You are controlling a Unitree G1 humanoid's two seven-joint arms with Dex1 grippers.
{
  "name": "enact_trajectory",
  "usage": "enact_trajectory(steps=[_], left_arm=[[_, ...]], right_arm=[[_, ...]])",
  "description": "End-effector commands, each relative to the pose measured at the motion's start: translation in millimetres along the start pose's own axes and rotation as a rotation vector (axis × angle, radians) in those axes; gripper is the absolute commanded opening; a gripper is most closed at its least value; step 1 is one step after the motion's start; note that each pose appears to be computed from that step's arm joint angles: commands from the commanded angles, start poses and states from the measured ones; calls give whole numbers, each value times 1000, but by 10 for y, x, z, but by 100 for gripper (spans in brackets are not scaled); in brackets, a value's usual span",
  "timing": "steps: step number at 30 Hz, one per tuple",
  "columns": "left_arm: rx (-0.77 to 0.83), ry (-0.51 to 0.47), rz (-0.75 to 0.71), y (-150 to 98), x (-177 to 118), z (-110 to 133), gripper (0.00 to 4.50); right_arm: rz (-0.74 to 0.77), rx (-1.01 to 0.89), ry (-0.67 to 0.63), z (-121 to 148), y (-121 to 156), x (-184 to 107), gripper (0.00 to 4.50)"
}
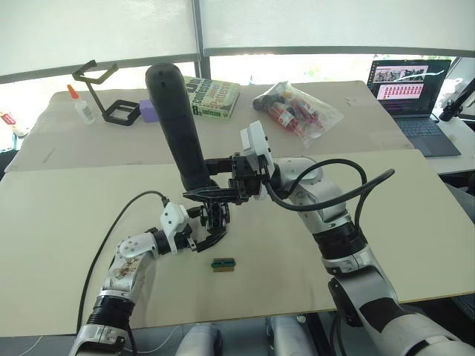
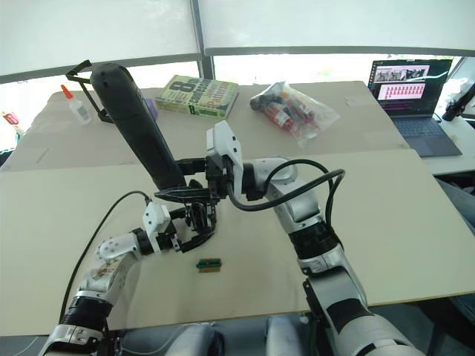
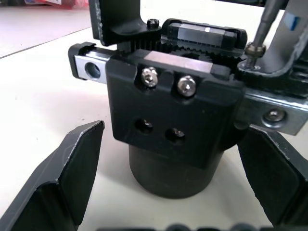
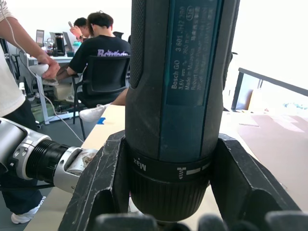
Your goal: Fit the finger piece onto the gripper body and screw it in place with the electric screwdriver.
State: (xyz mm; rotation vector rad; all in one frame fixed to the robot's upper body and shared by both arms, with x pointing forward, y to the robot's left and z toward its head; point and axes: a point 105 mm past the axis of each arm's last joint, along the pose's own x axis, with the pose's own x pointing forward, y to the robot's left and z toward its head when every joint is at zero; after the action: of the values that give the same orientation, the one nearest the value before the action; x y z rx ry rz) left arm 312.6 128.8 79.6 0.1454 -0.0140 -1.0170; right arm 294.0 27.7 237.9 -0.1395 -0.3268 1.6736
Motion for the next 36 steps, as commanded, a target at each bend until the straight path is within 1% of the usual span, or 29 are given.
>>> enact_trajectory(steps=[1,2,3,5,7,8,17,20,36], left_arm=[[10,14,-47,-70,49,-27,450],[6,19,-50,-78,43,-38,450],[4,21,-50,-84,36,-46,424],[2,29,-51,-92,24,-60,365],[0,37,-54,-101,18,-74,266],[-2,41,-59,-112,18,-81,245],[2,41,-71,-162,36,-84,245],[7,42,-73,-172,31,-88,245],[29,40,-75,-214,41,-83,245]], right_arm=[[23,-56,-32,141,47,35,195],[23,-55,-32,140,46,35,195],[21,-55,-32,139,45,34,195],[19,-55,-32,137,44,33,195],[17,-53,-32,132,44,33,195],[17,-53,-32,128,45,34,195],[17,-46,-32,104,61,41,195],[16,-31,-19,54,67,47,195],[-33,106,130,-451,82,-17,195]])
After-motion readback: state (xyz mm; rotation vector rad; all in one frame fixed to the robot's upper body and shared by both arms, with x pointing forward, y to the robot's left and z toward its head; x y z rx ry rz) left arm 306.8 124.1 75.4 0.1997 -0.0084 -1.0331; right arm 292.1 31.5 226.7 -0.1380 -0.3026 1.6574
